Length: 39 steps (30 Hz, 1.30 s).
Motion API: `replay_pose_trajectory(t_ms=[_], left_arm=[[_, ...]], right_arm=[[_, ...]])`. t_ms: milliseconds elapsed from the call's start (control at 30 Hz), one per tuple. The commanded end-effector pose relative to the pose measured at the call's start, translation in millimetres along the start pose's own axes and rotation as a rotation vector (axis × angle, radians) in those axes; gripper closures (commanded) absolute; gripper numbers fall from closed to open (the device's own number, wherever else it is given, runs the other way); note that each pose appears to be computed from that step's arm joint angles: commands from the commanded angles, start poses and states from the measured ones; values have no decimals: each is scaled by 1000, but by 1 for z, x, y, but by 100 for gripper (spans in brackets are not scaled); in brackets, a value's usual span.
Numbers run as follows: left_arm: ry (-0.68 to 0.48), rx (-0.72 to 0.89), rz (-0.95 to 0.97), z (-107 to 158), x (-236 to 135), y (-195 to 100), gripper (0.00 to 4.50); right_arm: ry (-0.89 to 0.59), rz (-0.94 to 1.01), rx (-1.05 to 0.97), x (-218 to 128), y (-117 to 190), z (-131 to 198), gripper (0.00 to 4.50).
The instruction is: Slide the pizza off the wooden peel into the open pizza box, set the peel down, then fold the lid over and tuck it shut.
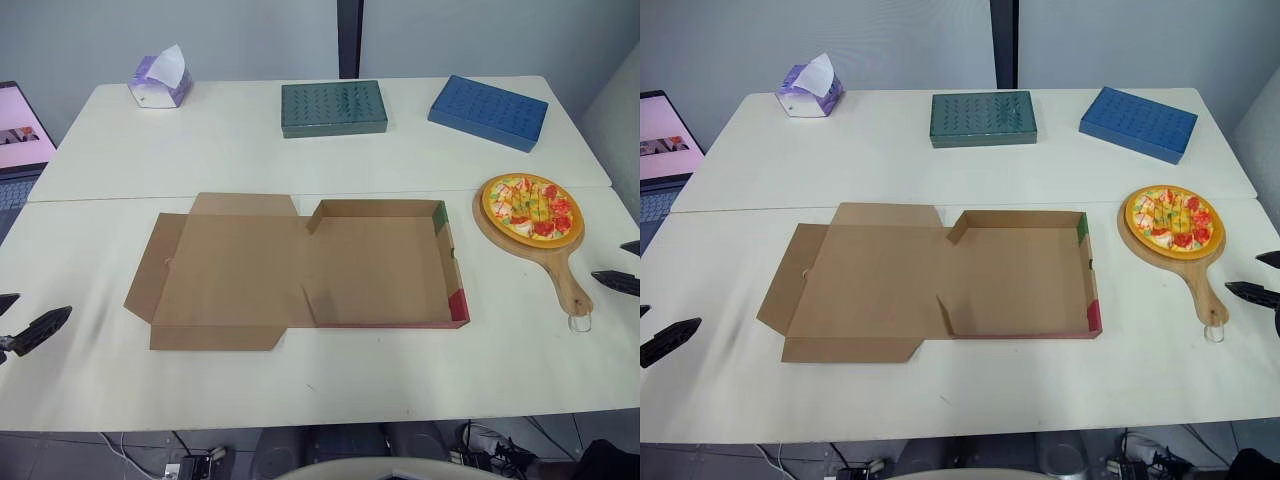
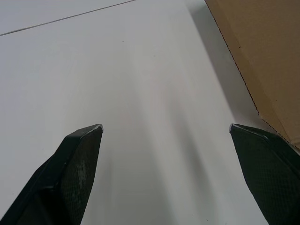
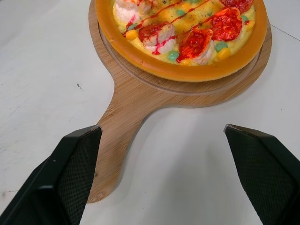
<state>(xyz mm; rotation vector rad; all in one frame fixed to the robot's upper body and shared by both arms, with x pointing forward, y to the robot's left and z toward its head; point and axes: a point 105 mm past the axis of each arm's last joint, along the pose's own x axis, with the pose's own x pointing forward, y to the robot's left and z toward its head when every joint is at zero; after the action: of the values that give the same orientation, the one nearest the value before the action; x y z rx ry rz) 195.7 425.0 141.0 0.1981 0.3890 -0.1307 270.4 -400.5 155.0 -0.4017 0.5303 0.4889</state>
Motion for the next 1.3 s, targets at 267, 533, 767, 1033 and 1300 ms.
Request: replay_pose_trajectory(t_ms=[267, 533, 767, 1033, 1300], left_arm=[[-31, 127, -179, 27, 6, -25, 0], [-76, 180, -337, 43, 15, -46, 0], [-71, 175, -403, 49, 18, -50, 0], [-101, 164, -425, 53, 18, -52, 0], [-142, 202, -510, 66, 19, -71, 0]], right_arm=[[-42, -14, -31, -9, -3, 17, 1], [-42, -5, -35, -9, 0, 19, 1], [-40, -2, -30, -9, 2, 17, 1], [-46, -9, -18, -9, 1, 16, 1], [-64, -9, -20, -6, 4, 18, 1]])
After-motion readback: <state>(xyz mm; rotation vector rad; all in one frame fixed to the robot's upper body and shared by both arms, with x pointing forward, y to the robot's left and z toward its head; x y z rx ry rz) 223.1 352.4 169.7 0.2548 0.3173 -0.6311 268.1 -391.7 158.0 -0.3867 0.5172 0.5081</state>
